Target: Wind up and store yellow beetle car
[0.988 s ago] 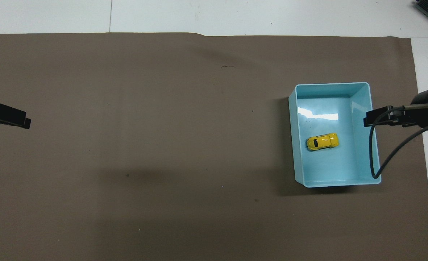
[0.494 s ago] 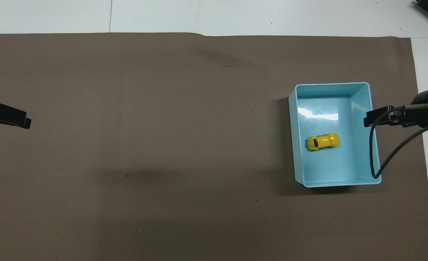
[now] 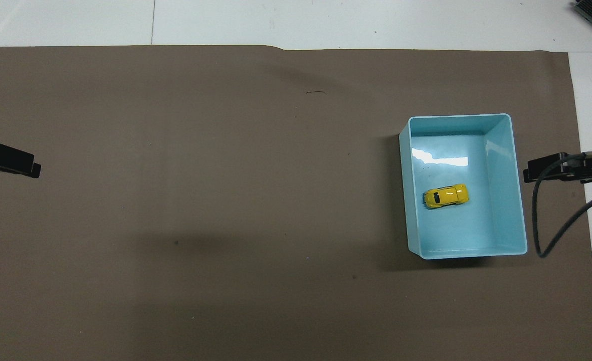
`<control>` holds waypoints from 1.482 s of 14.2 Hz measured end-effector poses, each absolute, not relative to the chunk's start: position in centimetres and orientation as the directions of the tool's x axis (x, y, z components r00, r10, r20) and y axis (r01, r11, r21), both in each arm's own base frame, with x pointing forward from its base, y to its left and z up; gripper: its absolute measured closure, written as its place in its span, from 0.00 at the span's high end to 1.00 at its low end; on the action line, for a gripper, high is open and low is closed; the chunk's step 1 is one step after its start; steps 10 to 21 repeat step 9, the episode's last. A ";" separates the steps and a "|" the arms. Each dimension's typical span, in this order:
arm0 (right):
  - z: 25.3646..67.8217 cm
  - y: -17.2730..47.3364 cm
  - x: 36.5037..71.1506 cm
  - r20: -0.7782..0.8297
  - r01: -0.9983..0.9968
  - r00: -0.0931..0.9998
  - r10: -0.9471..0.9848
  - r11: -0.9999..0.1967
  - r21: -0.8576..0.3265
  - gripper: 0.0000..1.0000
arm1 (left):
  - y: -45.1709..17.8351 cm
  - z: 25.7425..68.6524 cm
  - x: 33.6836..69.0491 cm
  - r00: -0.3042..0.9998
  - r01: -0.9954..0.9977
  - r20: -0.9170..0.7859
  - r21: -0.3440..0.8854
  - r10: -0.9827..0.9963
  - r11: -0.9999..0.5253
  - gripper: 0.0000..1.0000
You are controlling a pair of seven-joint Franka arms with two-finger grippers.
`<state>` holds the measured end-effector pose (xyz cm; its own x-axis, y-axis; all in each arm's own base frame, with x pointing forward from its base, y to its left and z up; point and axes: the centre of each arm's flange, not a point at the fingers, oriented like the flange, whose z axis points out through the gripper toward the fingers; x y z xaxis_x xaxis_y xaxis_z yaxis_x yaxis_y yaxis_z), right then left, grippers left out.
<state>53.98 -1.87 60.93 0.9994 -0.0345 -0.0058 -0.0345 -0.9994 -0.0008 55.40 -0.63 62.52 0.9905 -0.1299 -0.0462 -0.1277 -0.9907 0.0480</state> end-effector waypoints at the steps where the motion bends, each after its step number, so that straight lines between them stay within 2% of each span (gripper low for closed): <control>1: 60.9 -1.7 54.0 -0.006 -0.031 1.000 -0.031 -1.000 0.005 1.00 | -0.6 62.5 55.4 0.990 -0.128 -0.046 0.048 -0.130 -0.991 1.00; 21: 61.3 -1.1 53.8 0.001 -0.017 1.000 -0.017 -1.000 0.018 1.00 | -0.6 62.5 55.4 0.990 -0.128 -0.046 0.048 -0.130 -0.991 1.00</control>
